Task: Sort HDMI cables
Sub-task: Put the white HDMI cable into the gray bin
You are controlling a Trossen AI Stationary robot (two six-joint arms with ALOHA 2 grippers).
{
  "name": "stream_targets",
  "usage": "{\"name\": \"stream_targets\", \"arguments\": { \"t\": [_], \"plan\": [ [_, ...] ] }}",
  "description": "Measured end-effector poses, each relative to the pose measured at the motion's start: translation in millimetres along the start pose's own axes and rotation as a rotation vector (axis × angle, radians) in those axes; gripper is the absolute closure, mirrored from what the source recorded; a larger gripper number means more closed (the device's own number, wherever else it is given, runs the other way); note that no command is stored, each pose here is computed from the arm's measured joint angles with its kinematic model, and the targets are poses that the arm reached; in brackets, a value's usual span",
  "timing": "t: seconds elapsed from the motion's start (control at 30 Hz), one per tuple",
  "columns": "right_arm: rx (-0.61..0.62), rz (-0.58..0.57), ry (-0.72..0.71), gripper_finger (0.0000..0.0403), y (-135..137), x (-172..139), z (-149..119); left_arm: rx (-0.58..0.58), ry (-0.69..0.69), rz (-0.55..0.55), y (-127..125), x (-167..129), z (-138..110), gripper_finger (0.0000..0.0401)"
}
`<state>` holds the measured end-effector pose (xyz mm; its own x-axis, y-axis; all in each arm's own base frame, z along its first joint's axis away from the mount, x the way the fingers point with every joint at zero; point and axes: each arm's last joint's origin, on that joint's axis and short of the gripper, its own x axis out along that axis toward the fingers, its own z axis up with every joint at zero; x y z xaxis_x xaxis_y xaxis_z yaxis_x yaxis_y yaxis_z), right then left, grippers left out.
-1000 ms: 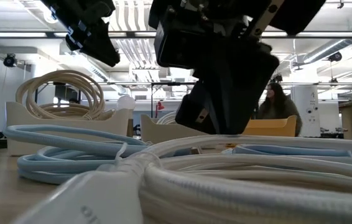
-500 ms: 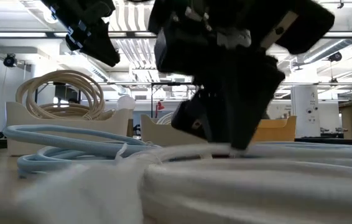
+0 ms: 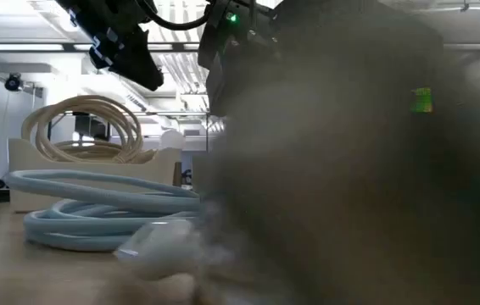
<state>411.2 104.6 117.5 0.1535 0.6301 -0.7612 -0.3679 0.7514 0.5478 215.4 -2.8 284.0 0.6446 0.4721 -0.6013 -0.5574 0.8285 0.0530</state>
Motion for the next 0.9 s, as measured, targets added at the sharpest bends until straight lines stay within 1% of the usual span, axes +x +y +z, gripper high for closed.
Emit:
{"name": "stream_targets", "arguments": {
  "t": [0.13,0.23,0.43,0.6,0.73,0.83,0.9],
  "plan": [
    [0.044,-0.013,-0.010,0.0393,-4,-8,0,0.001,0.000,0.000,0,0,0,0.0240],
    [0.051,-0.043,-0.022,0.0394,-5,-18,1,0.002,0.000,0.000,0,0,0,0.0240],
    [0.038,-0.223,0.003,0.0394,-1,-44,-1,0.023,-0.008,0.018,0,0,0,0.0240],
    [0.064,-0.352,0.014,0.0394,8,-65,-4,0.022,-0.010,0.024,1,0,0,0.0240],
    [0.051,-0.374,0.013,0.0391,14,-66,-3,0.021,-0.010,0.024,1,0,0,0.0240],
    [0.057,-0.375,0.026,0.0374,13,-62,-4,0.020,-0.010,0.025,1,0,0,0.0240],
    [0.060,-0.414,0.039,0.0362,12,-61,-6,0.020,-0.011,0.025,1,0,0,0.0240]
  ]
}}
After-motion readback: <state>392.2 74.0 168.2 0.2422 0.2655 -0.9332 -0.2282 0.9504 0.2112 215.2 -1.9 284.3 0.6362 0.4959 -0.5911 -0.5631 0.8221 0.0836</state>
